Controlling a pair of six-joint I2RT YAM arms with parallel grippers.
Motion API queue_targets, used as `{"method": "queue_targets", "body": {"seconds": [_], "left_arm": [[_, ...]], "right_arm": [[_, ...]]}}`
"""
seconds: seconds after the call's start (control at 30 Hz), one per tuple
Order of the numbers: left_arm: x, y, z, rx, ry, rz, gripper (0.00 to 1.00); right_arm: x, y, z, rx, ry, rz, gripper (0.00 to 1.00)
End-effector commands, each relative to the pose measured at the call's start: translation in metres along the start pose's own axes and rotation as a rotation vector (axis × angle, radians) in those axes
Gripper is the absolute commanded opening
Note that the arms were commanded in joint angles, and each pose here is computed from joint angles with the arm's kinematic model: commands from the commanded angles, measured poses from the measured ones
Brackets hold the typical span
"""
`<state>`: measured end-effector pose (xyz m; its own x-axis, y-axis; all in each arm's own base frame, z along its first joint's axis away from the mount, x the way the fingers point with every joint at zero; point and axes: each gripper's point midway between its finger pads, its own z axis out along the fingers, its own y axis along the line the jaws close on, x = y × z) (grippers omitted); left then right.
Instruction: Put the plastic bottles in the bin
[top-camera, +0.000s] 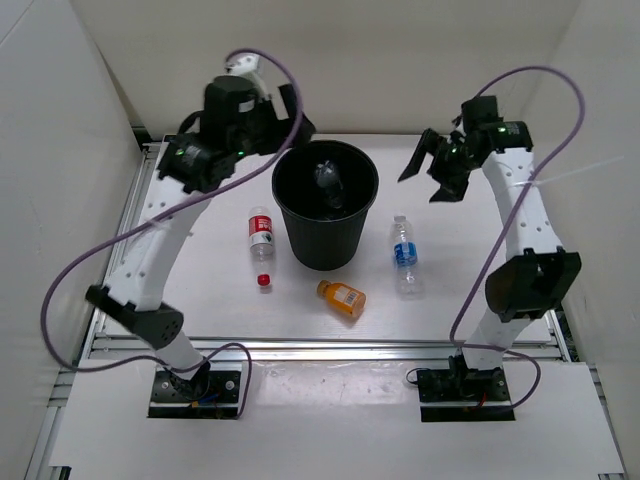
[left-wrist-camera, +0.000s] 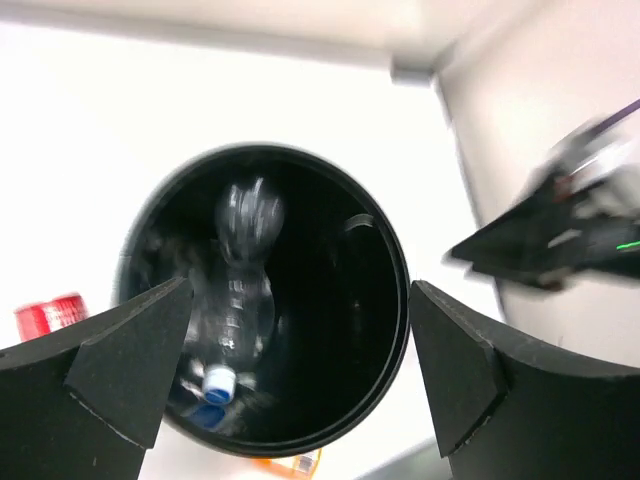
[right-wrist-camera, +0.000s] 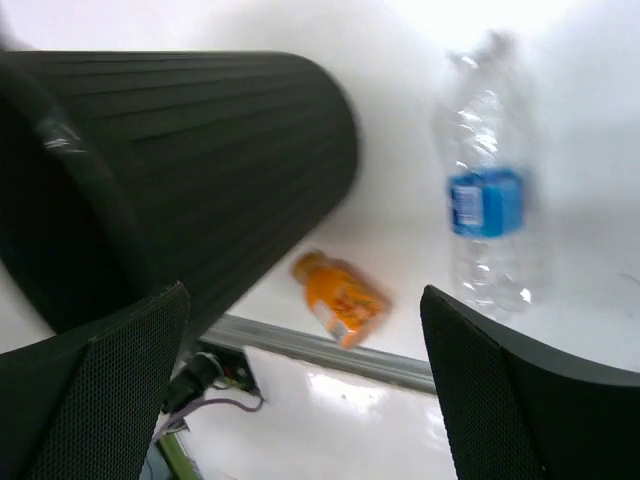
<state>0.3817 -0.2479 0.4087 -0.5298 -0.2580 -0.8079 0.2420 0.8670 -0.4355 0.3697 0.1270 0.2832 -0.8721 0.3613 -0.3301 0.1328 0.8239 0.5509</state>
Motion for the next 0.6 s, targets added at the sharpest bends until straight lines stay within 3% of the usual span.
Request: {"method": "queue_targets", "body": {"seconds": [0.0, 0.27, 0.47, 0.57], "left_arm": [[-0.056, 0.015, -0.065, -0.019, -0.235, -0.048, 1.0], [-0.013, 0.093, -0.049, -0.153, -0.114, -0.1, 1.0], [0.021, 0.152, -0.044, -0.27, -0.05, -0.225, 1.0], [0.042, 0.166, -0.043, -0.283, -0.001, -0.273, 1.0]], "right_arm": [[0.04, -0.056, 0.038, 0.218, 0.179, 0.042, 1.0], [0.067, -0.101, 0.103, 0.333, 0.294, 0.035, 1.0], [0.084, -0.136, 0.137, 0.399, 0.359, 0.013, 1.0], [0.098, -0.154, 0.149, 0.43, 0.414, 0.006, 0.94]]}}
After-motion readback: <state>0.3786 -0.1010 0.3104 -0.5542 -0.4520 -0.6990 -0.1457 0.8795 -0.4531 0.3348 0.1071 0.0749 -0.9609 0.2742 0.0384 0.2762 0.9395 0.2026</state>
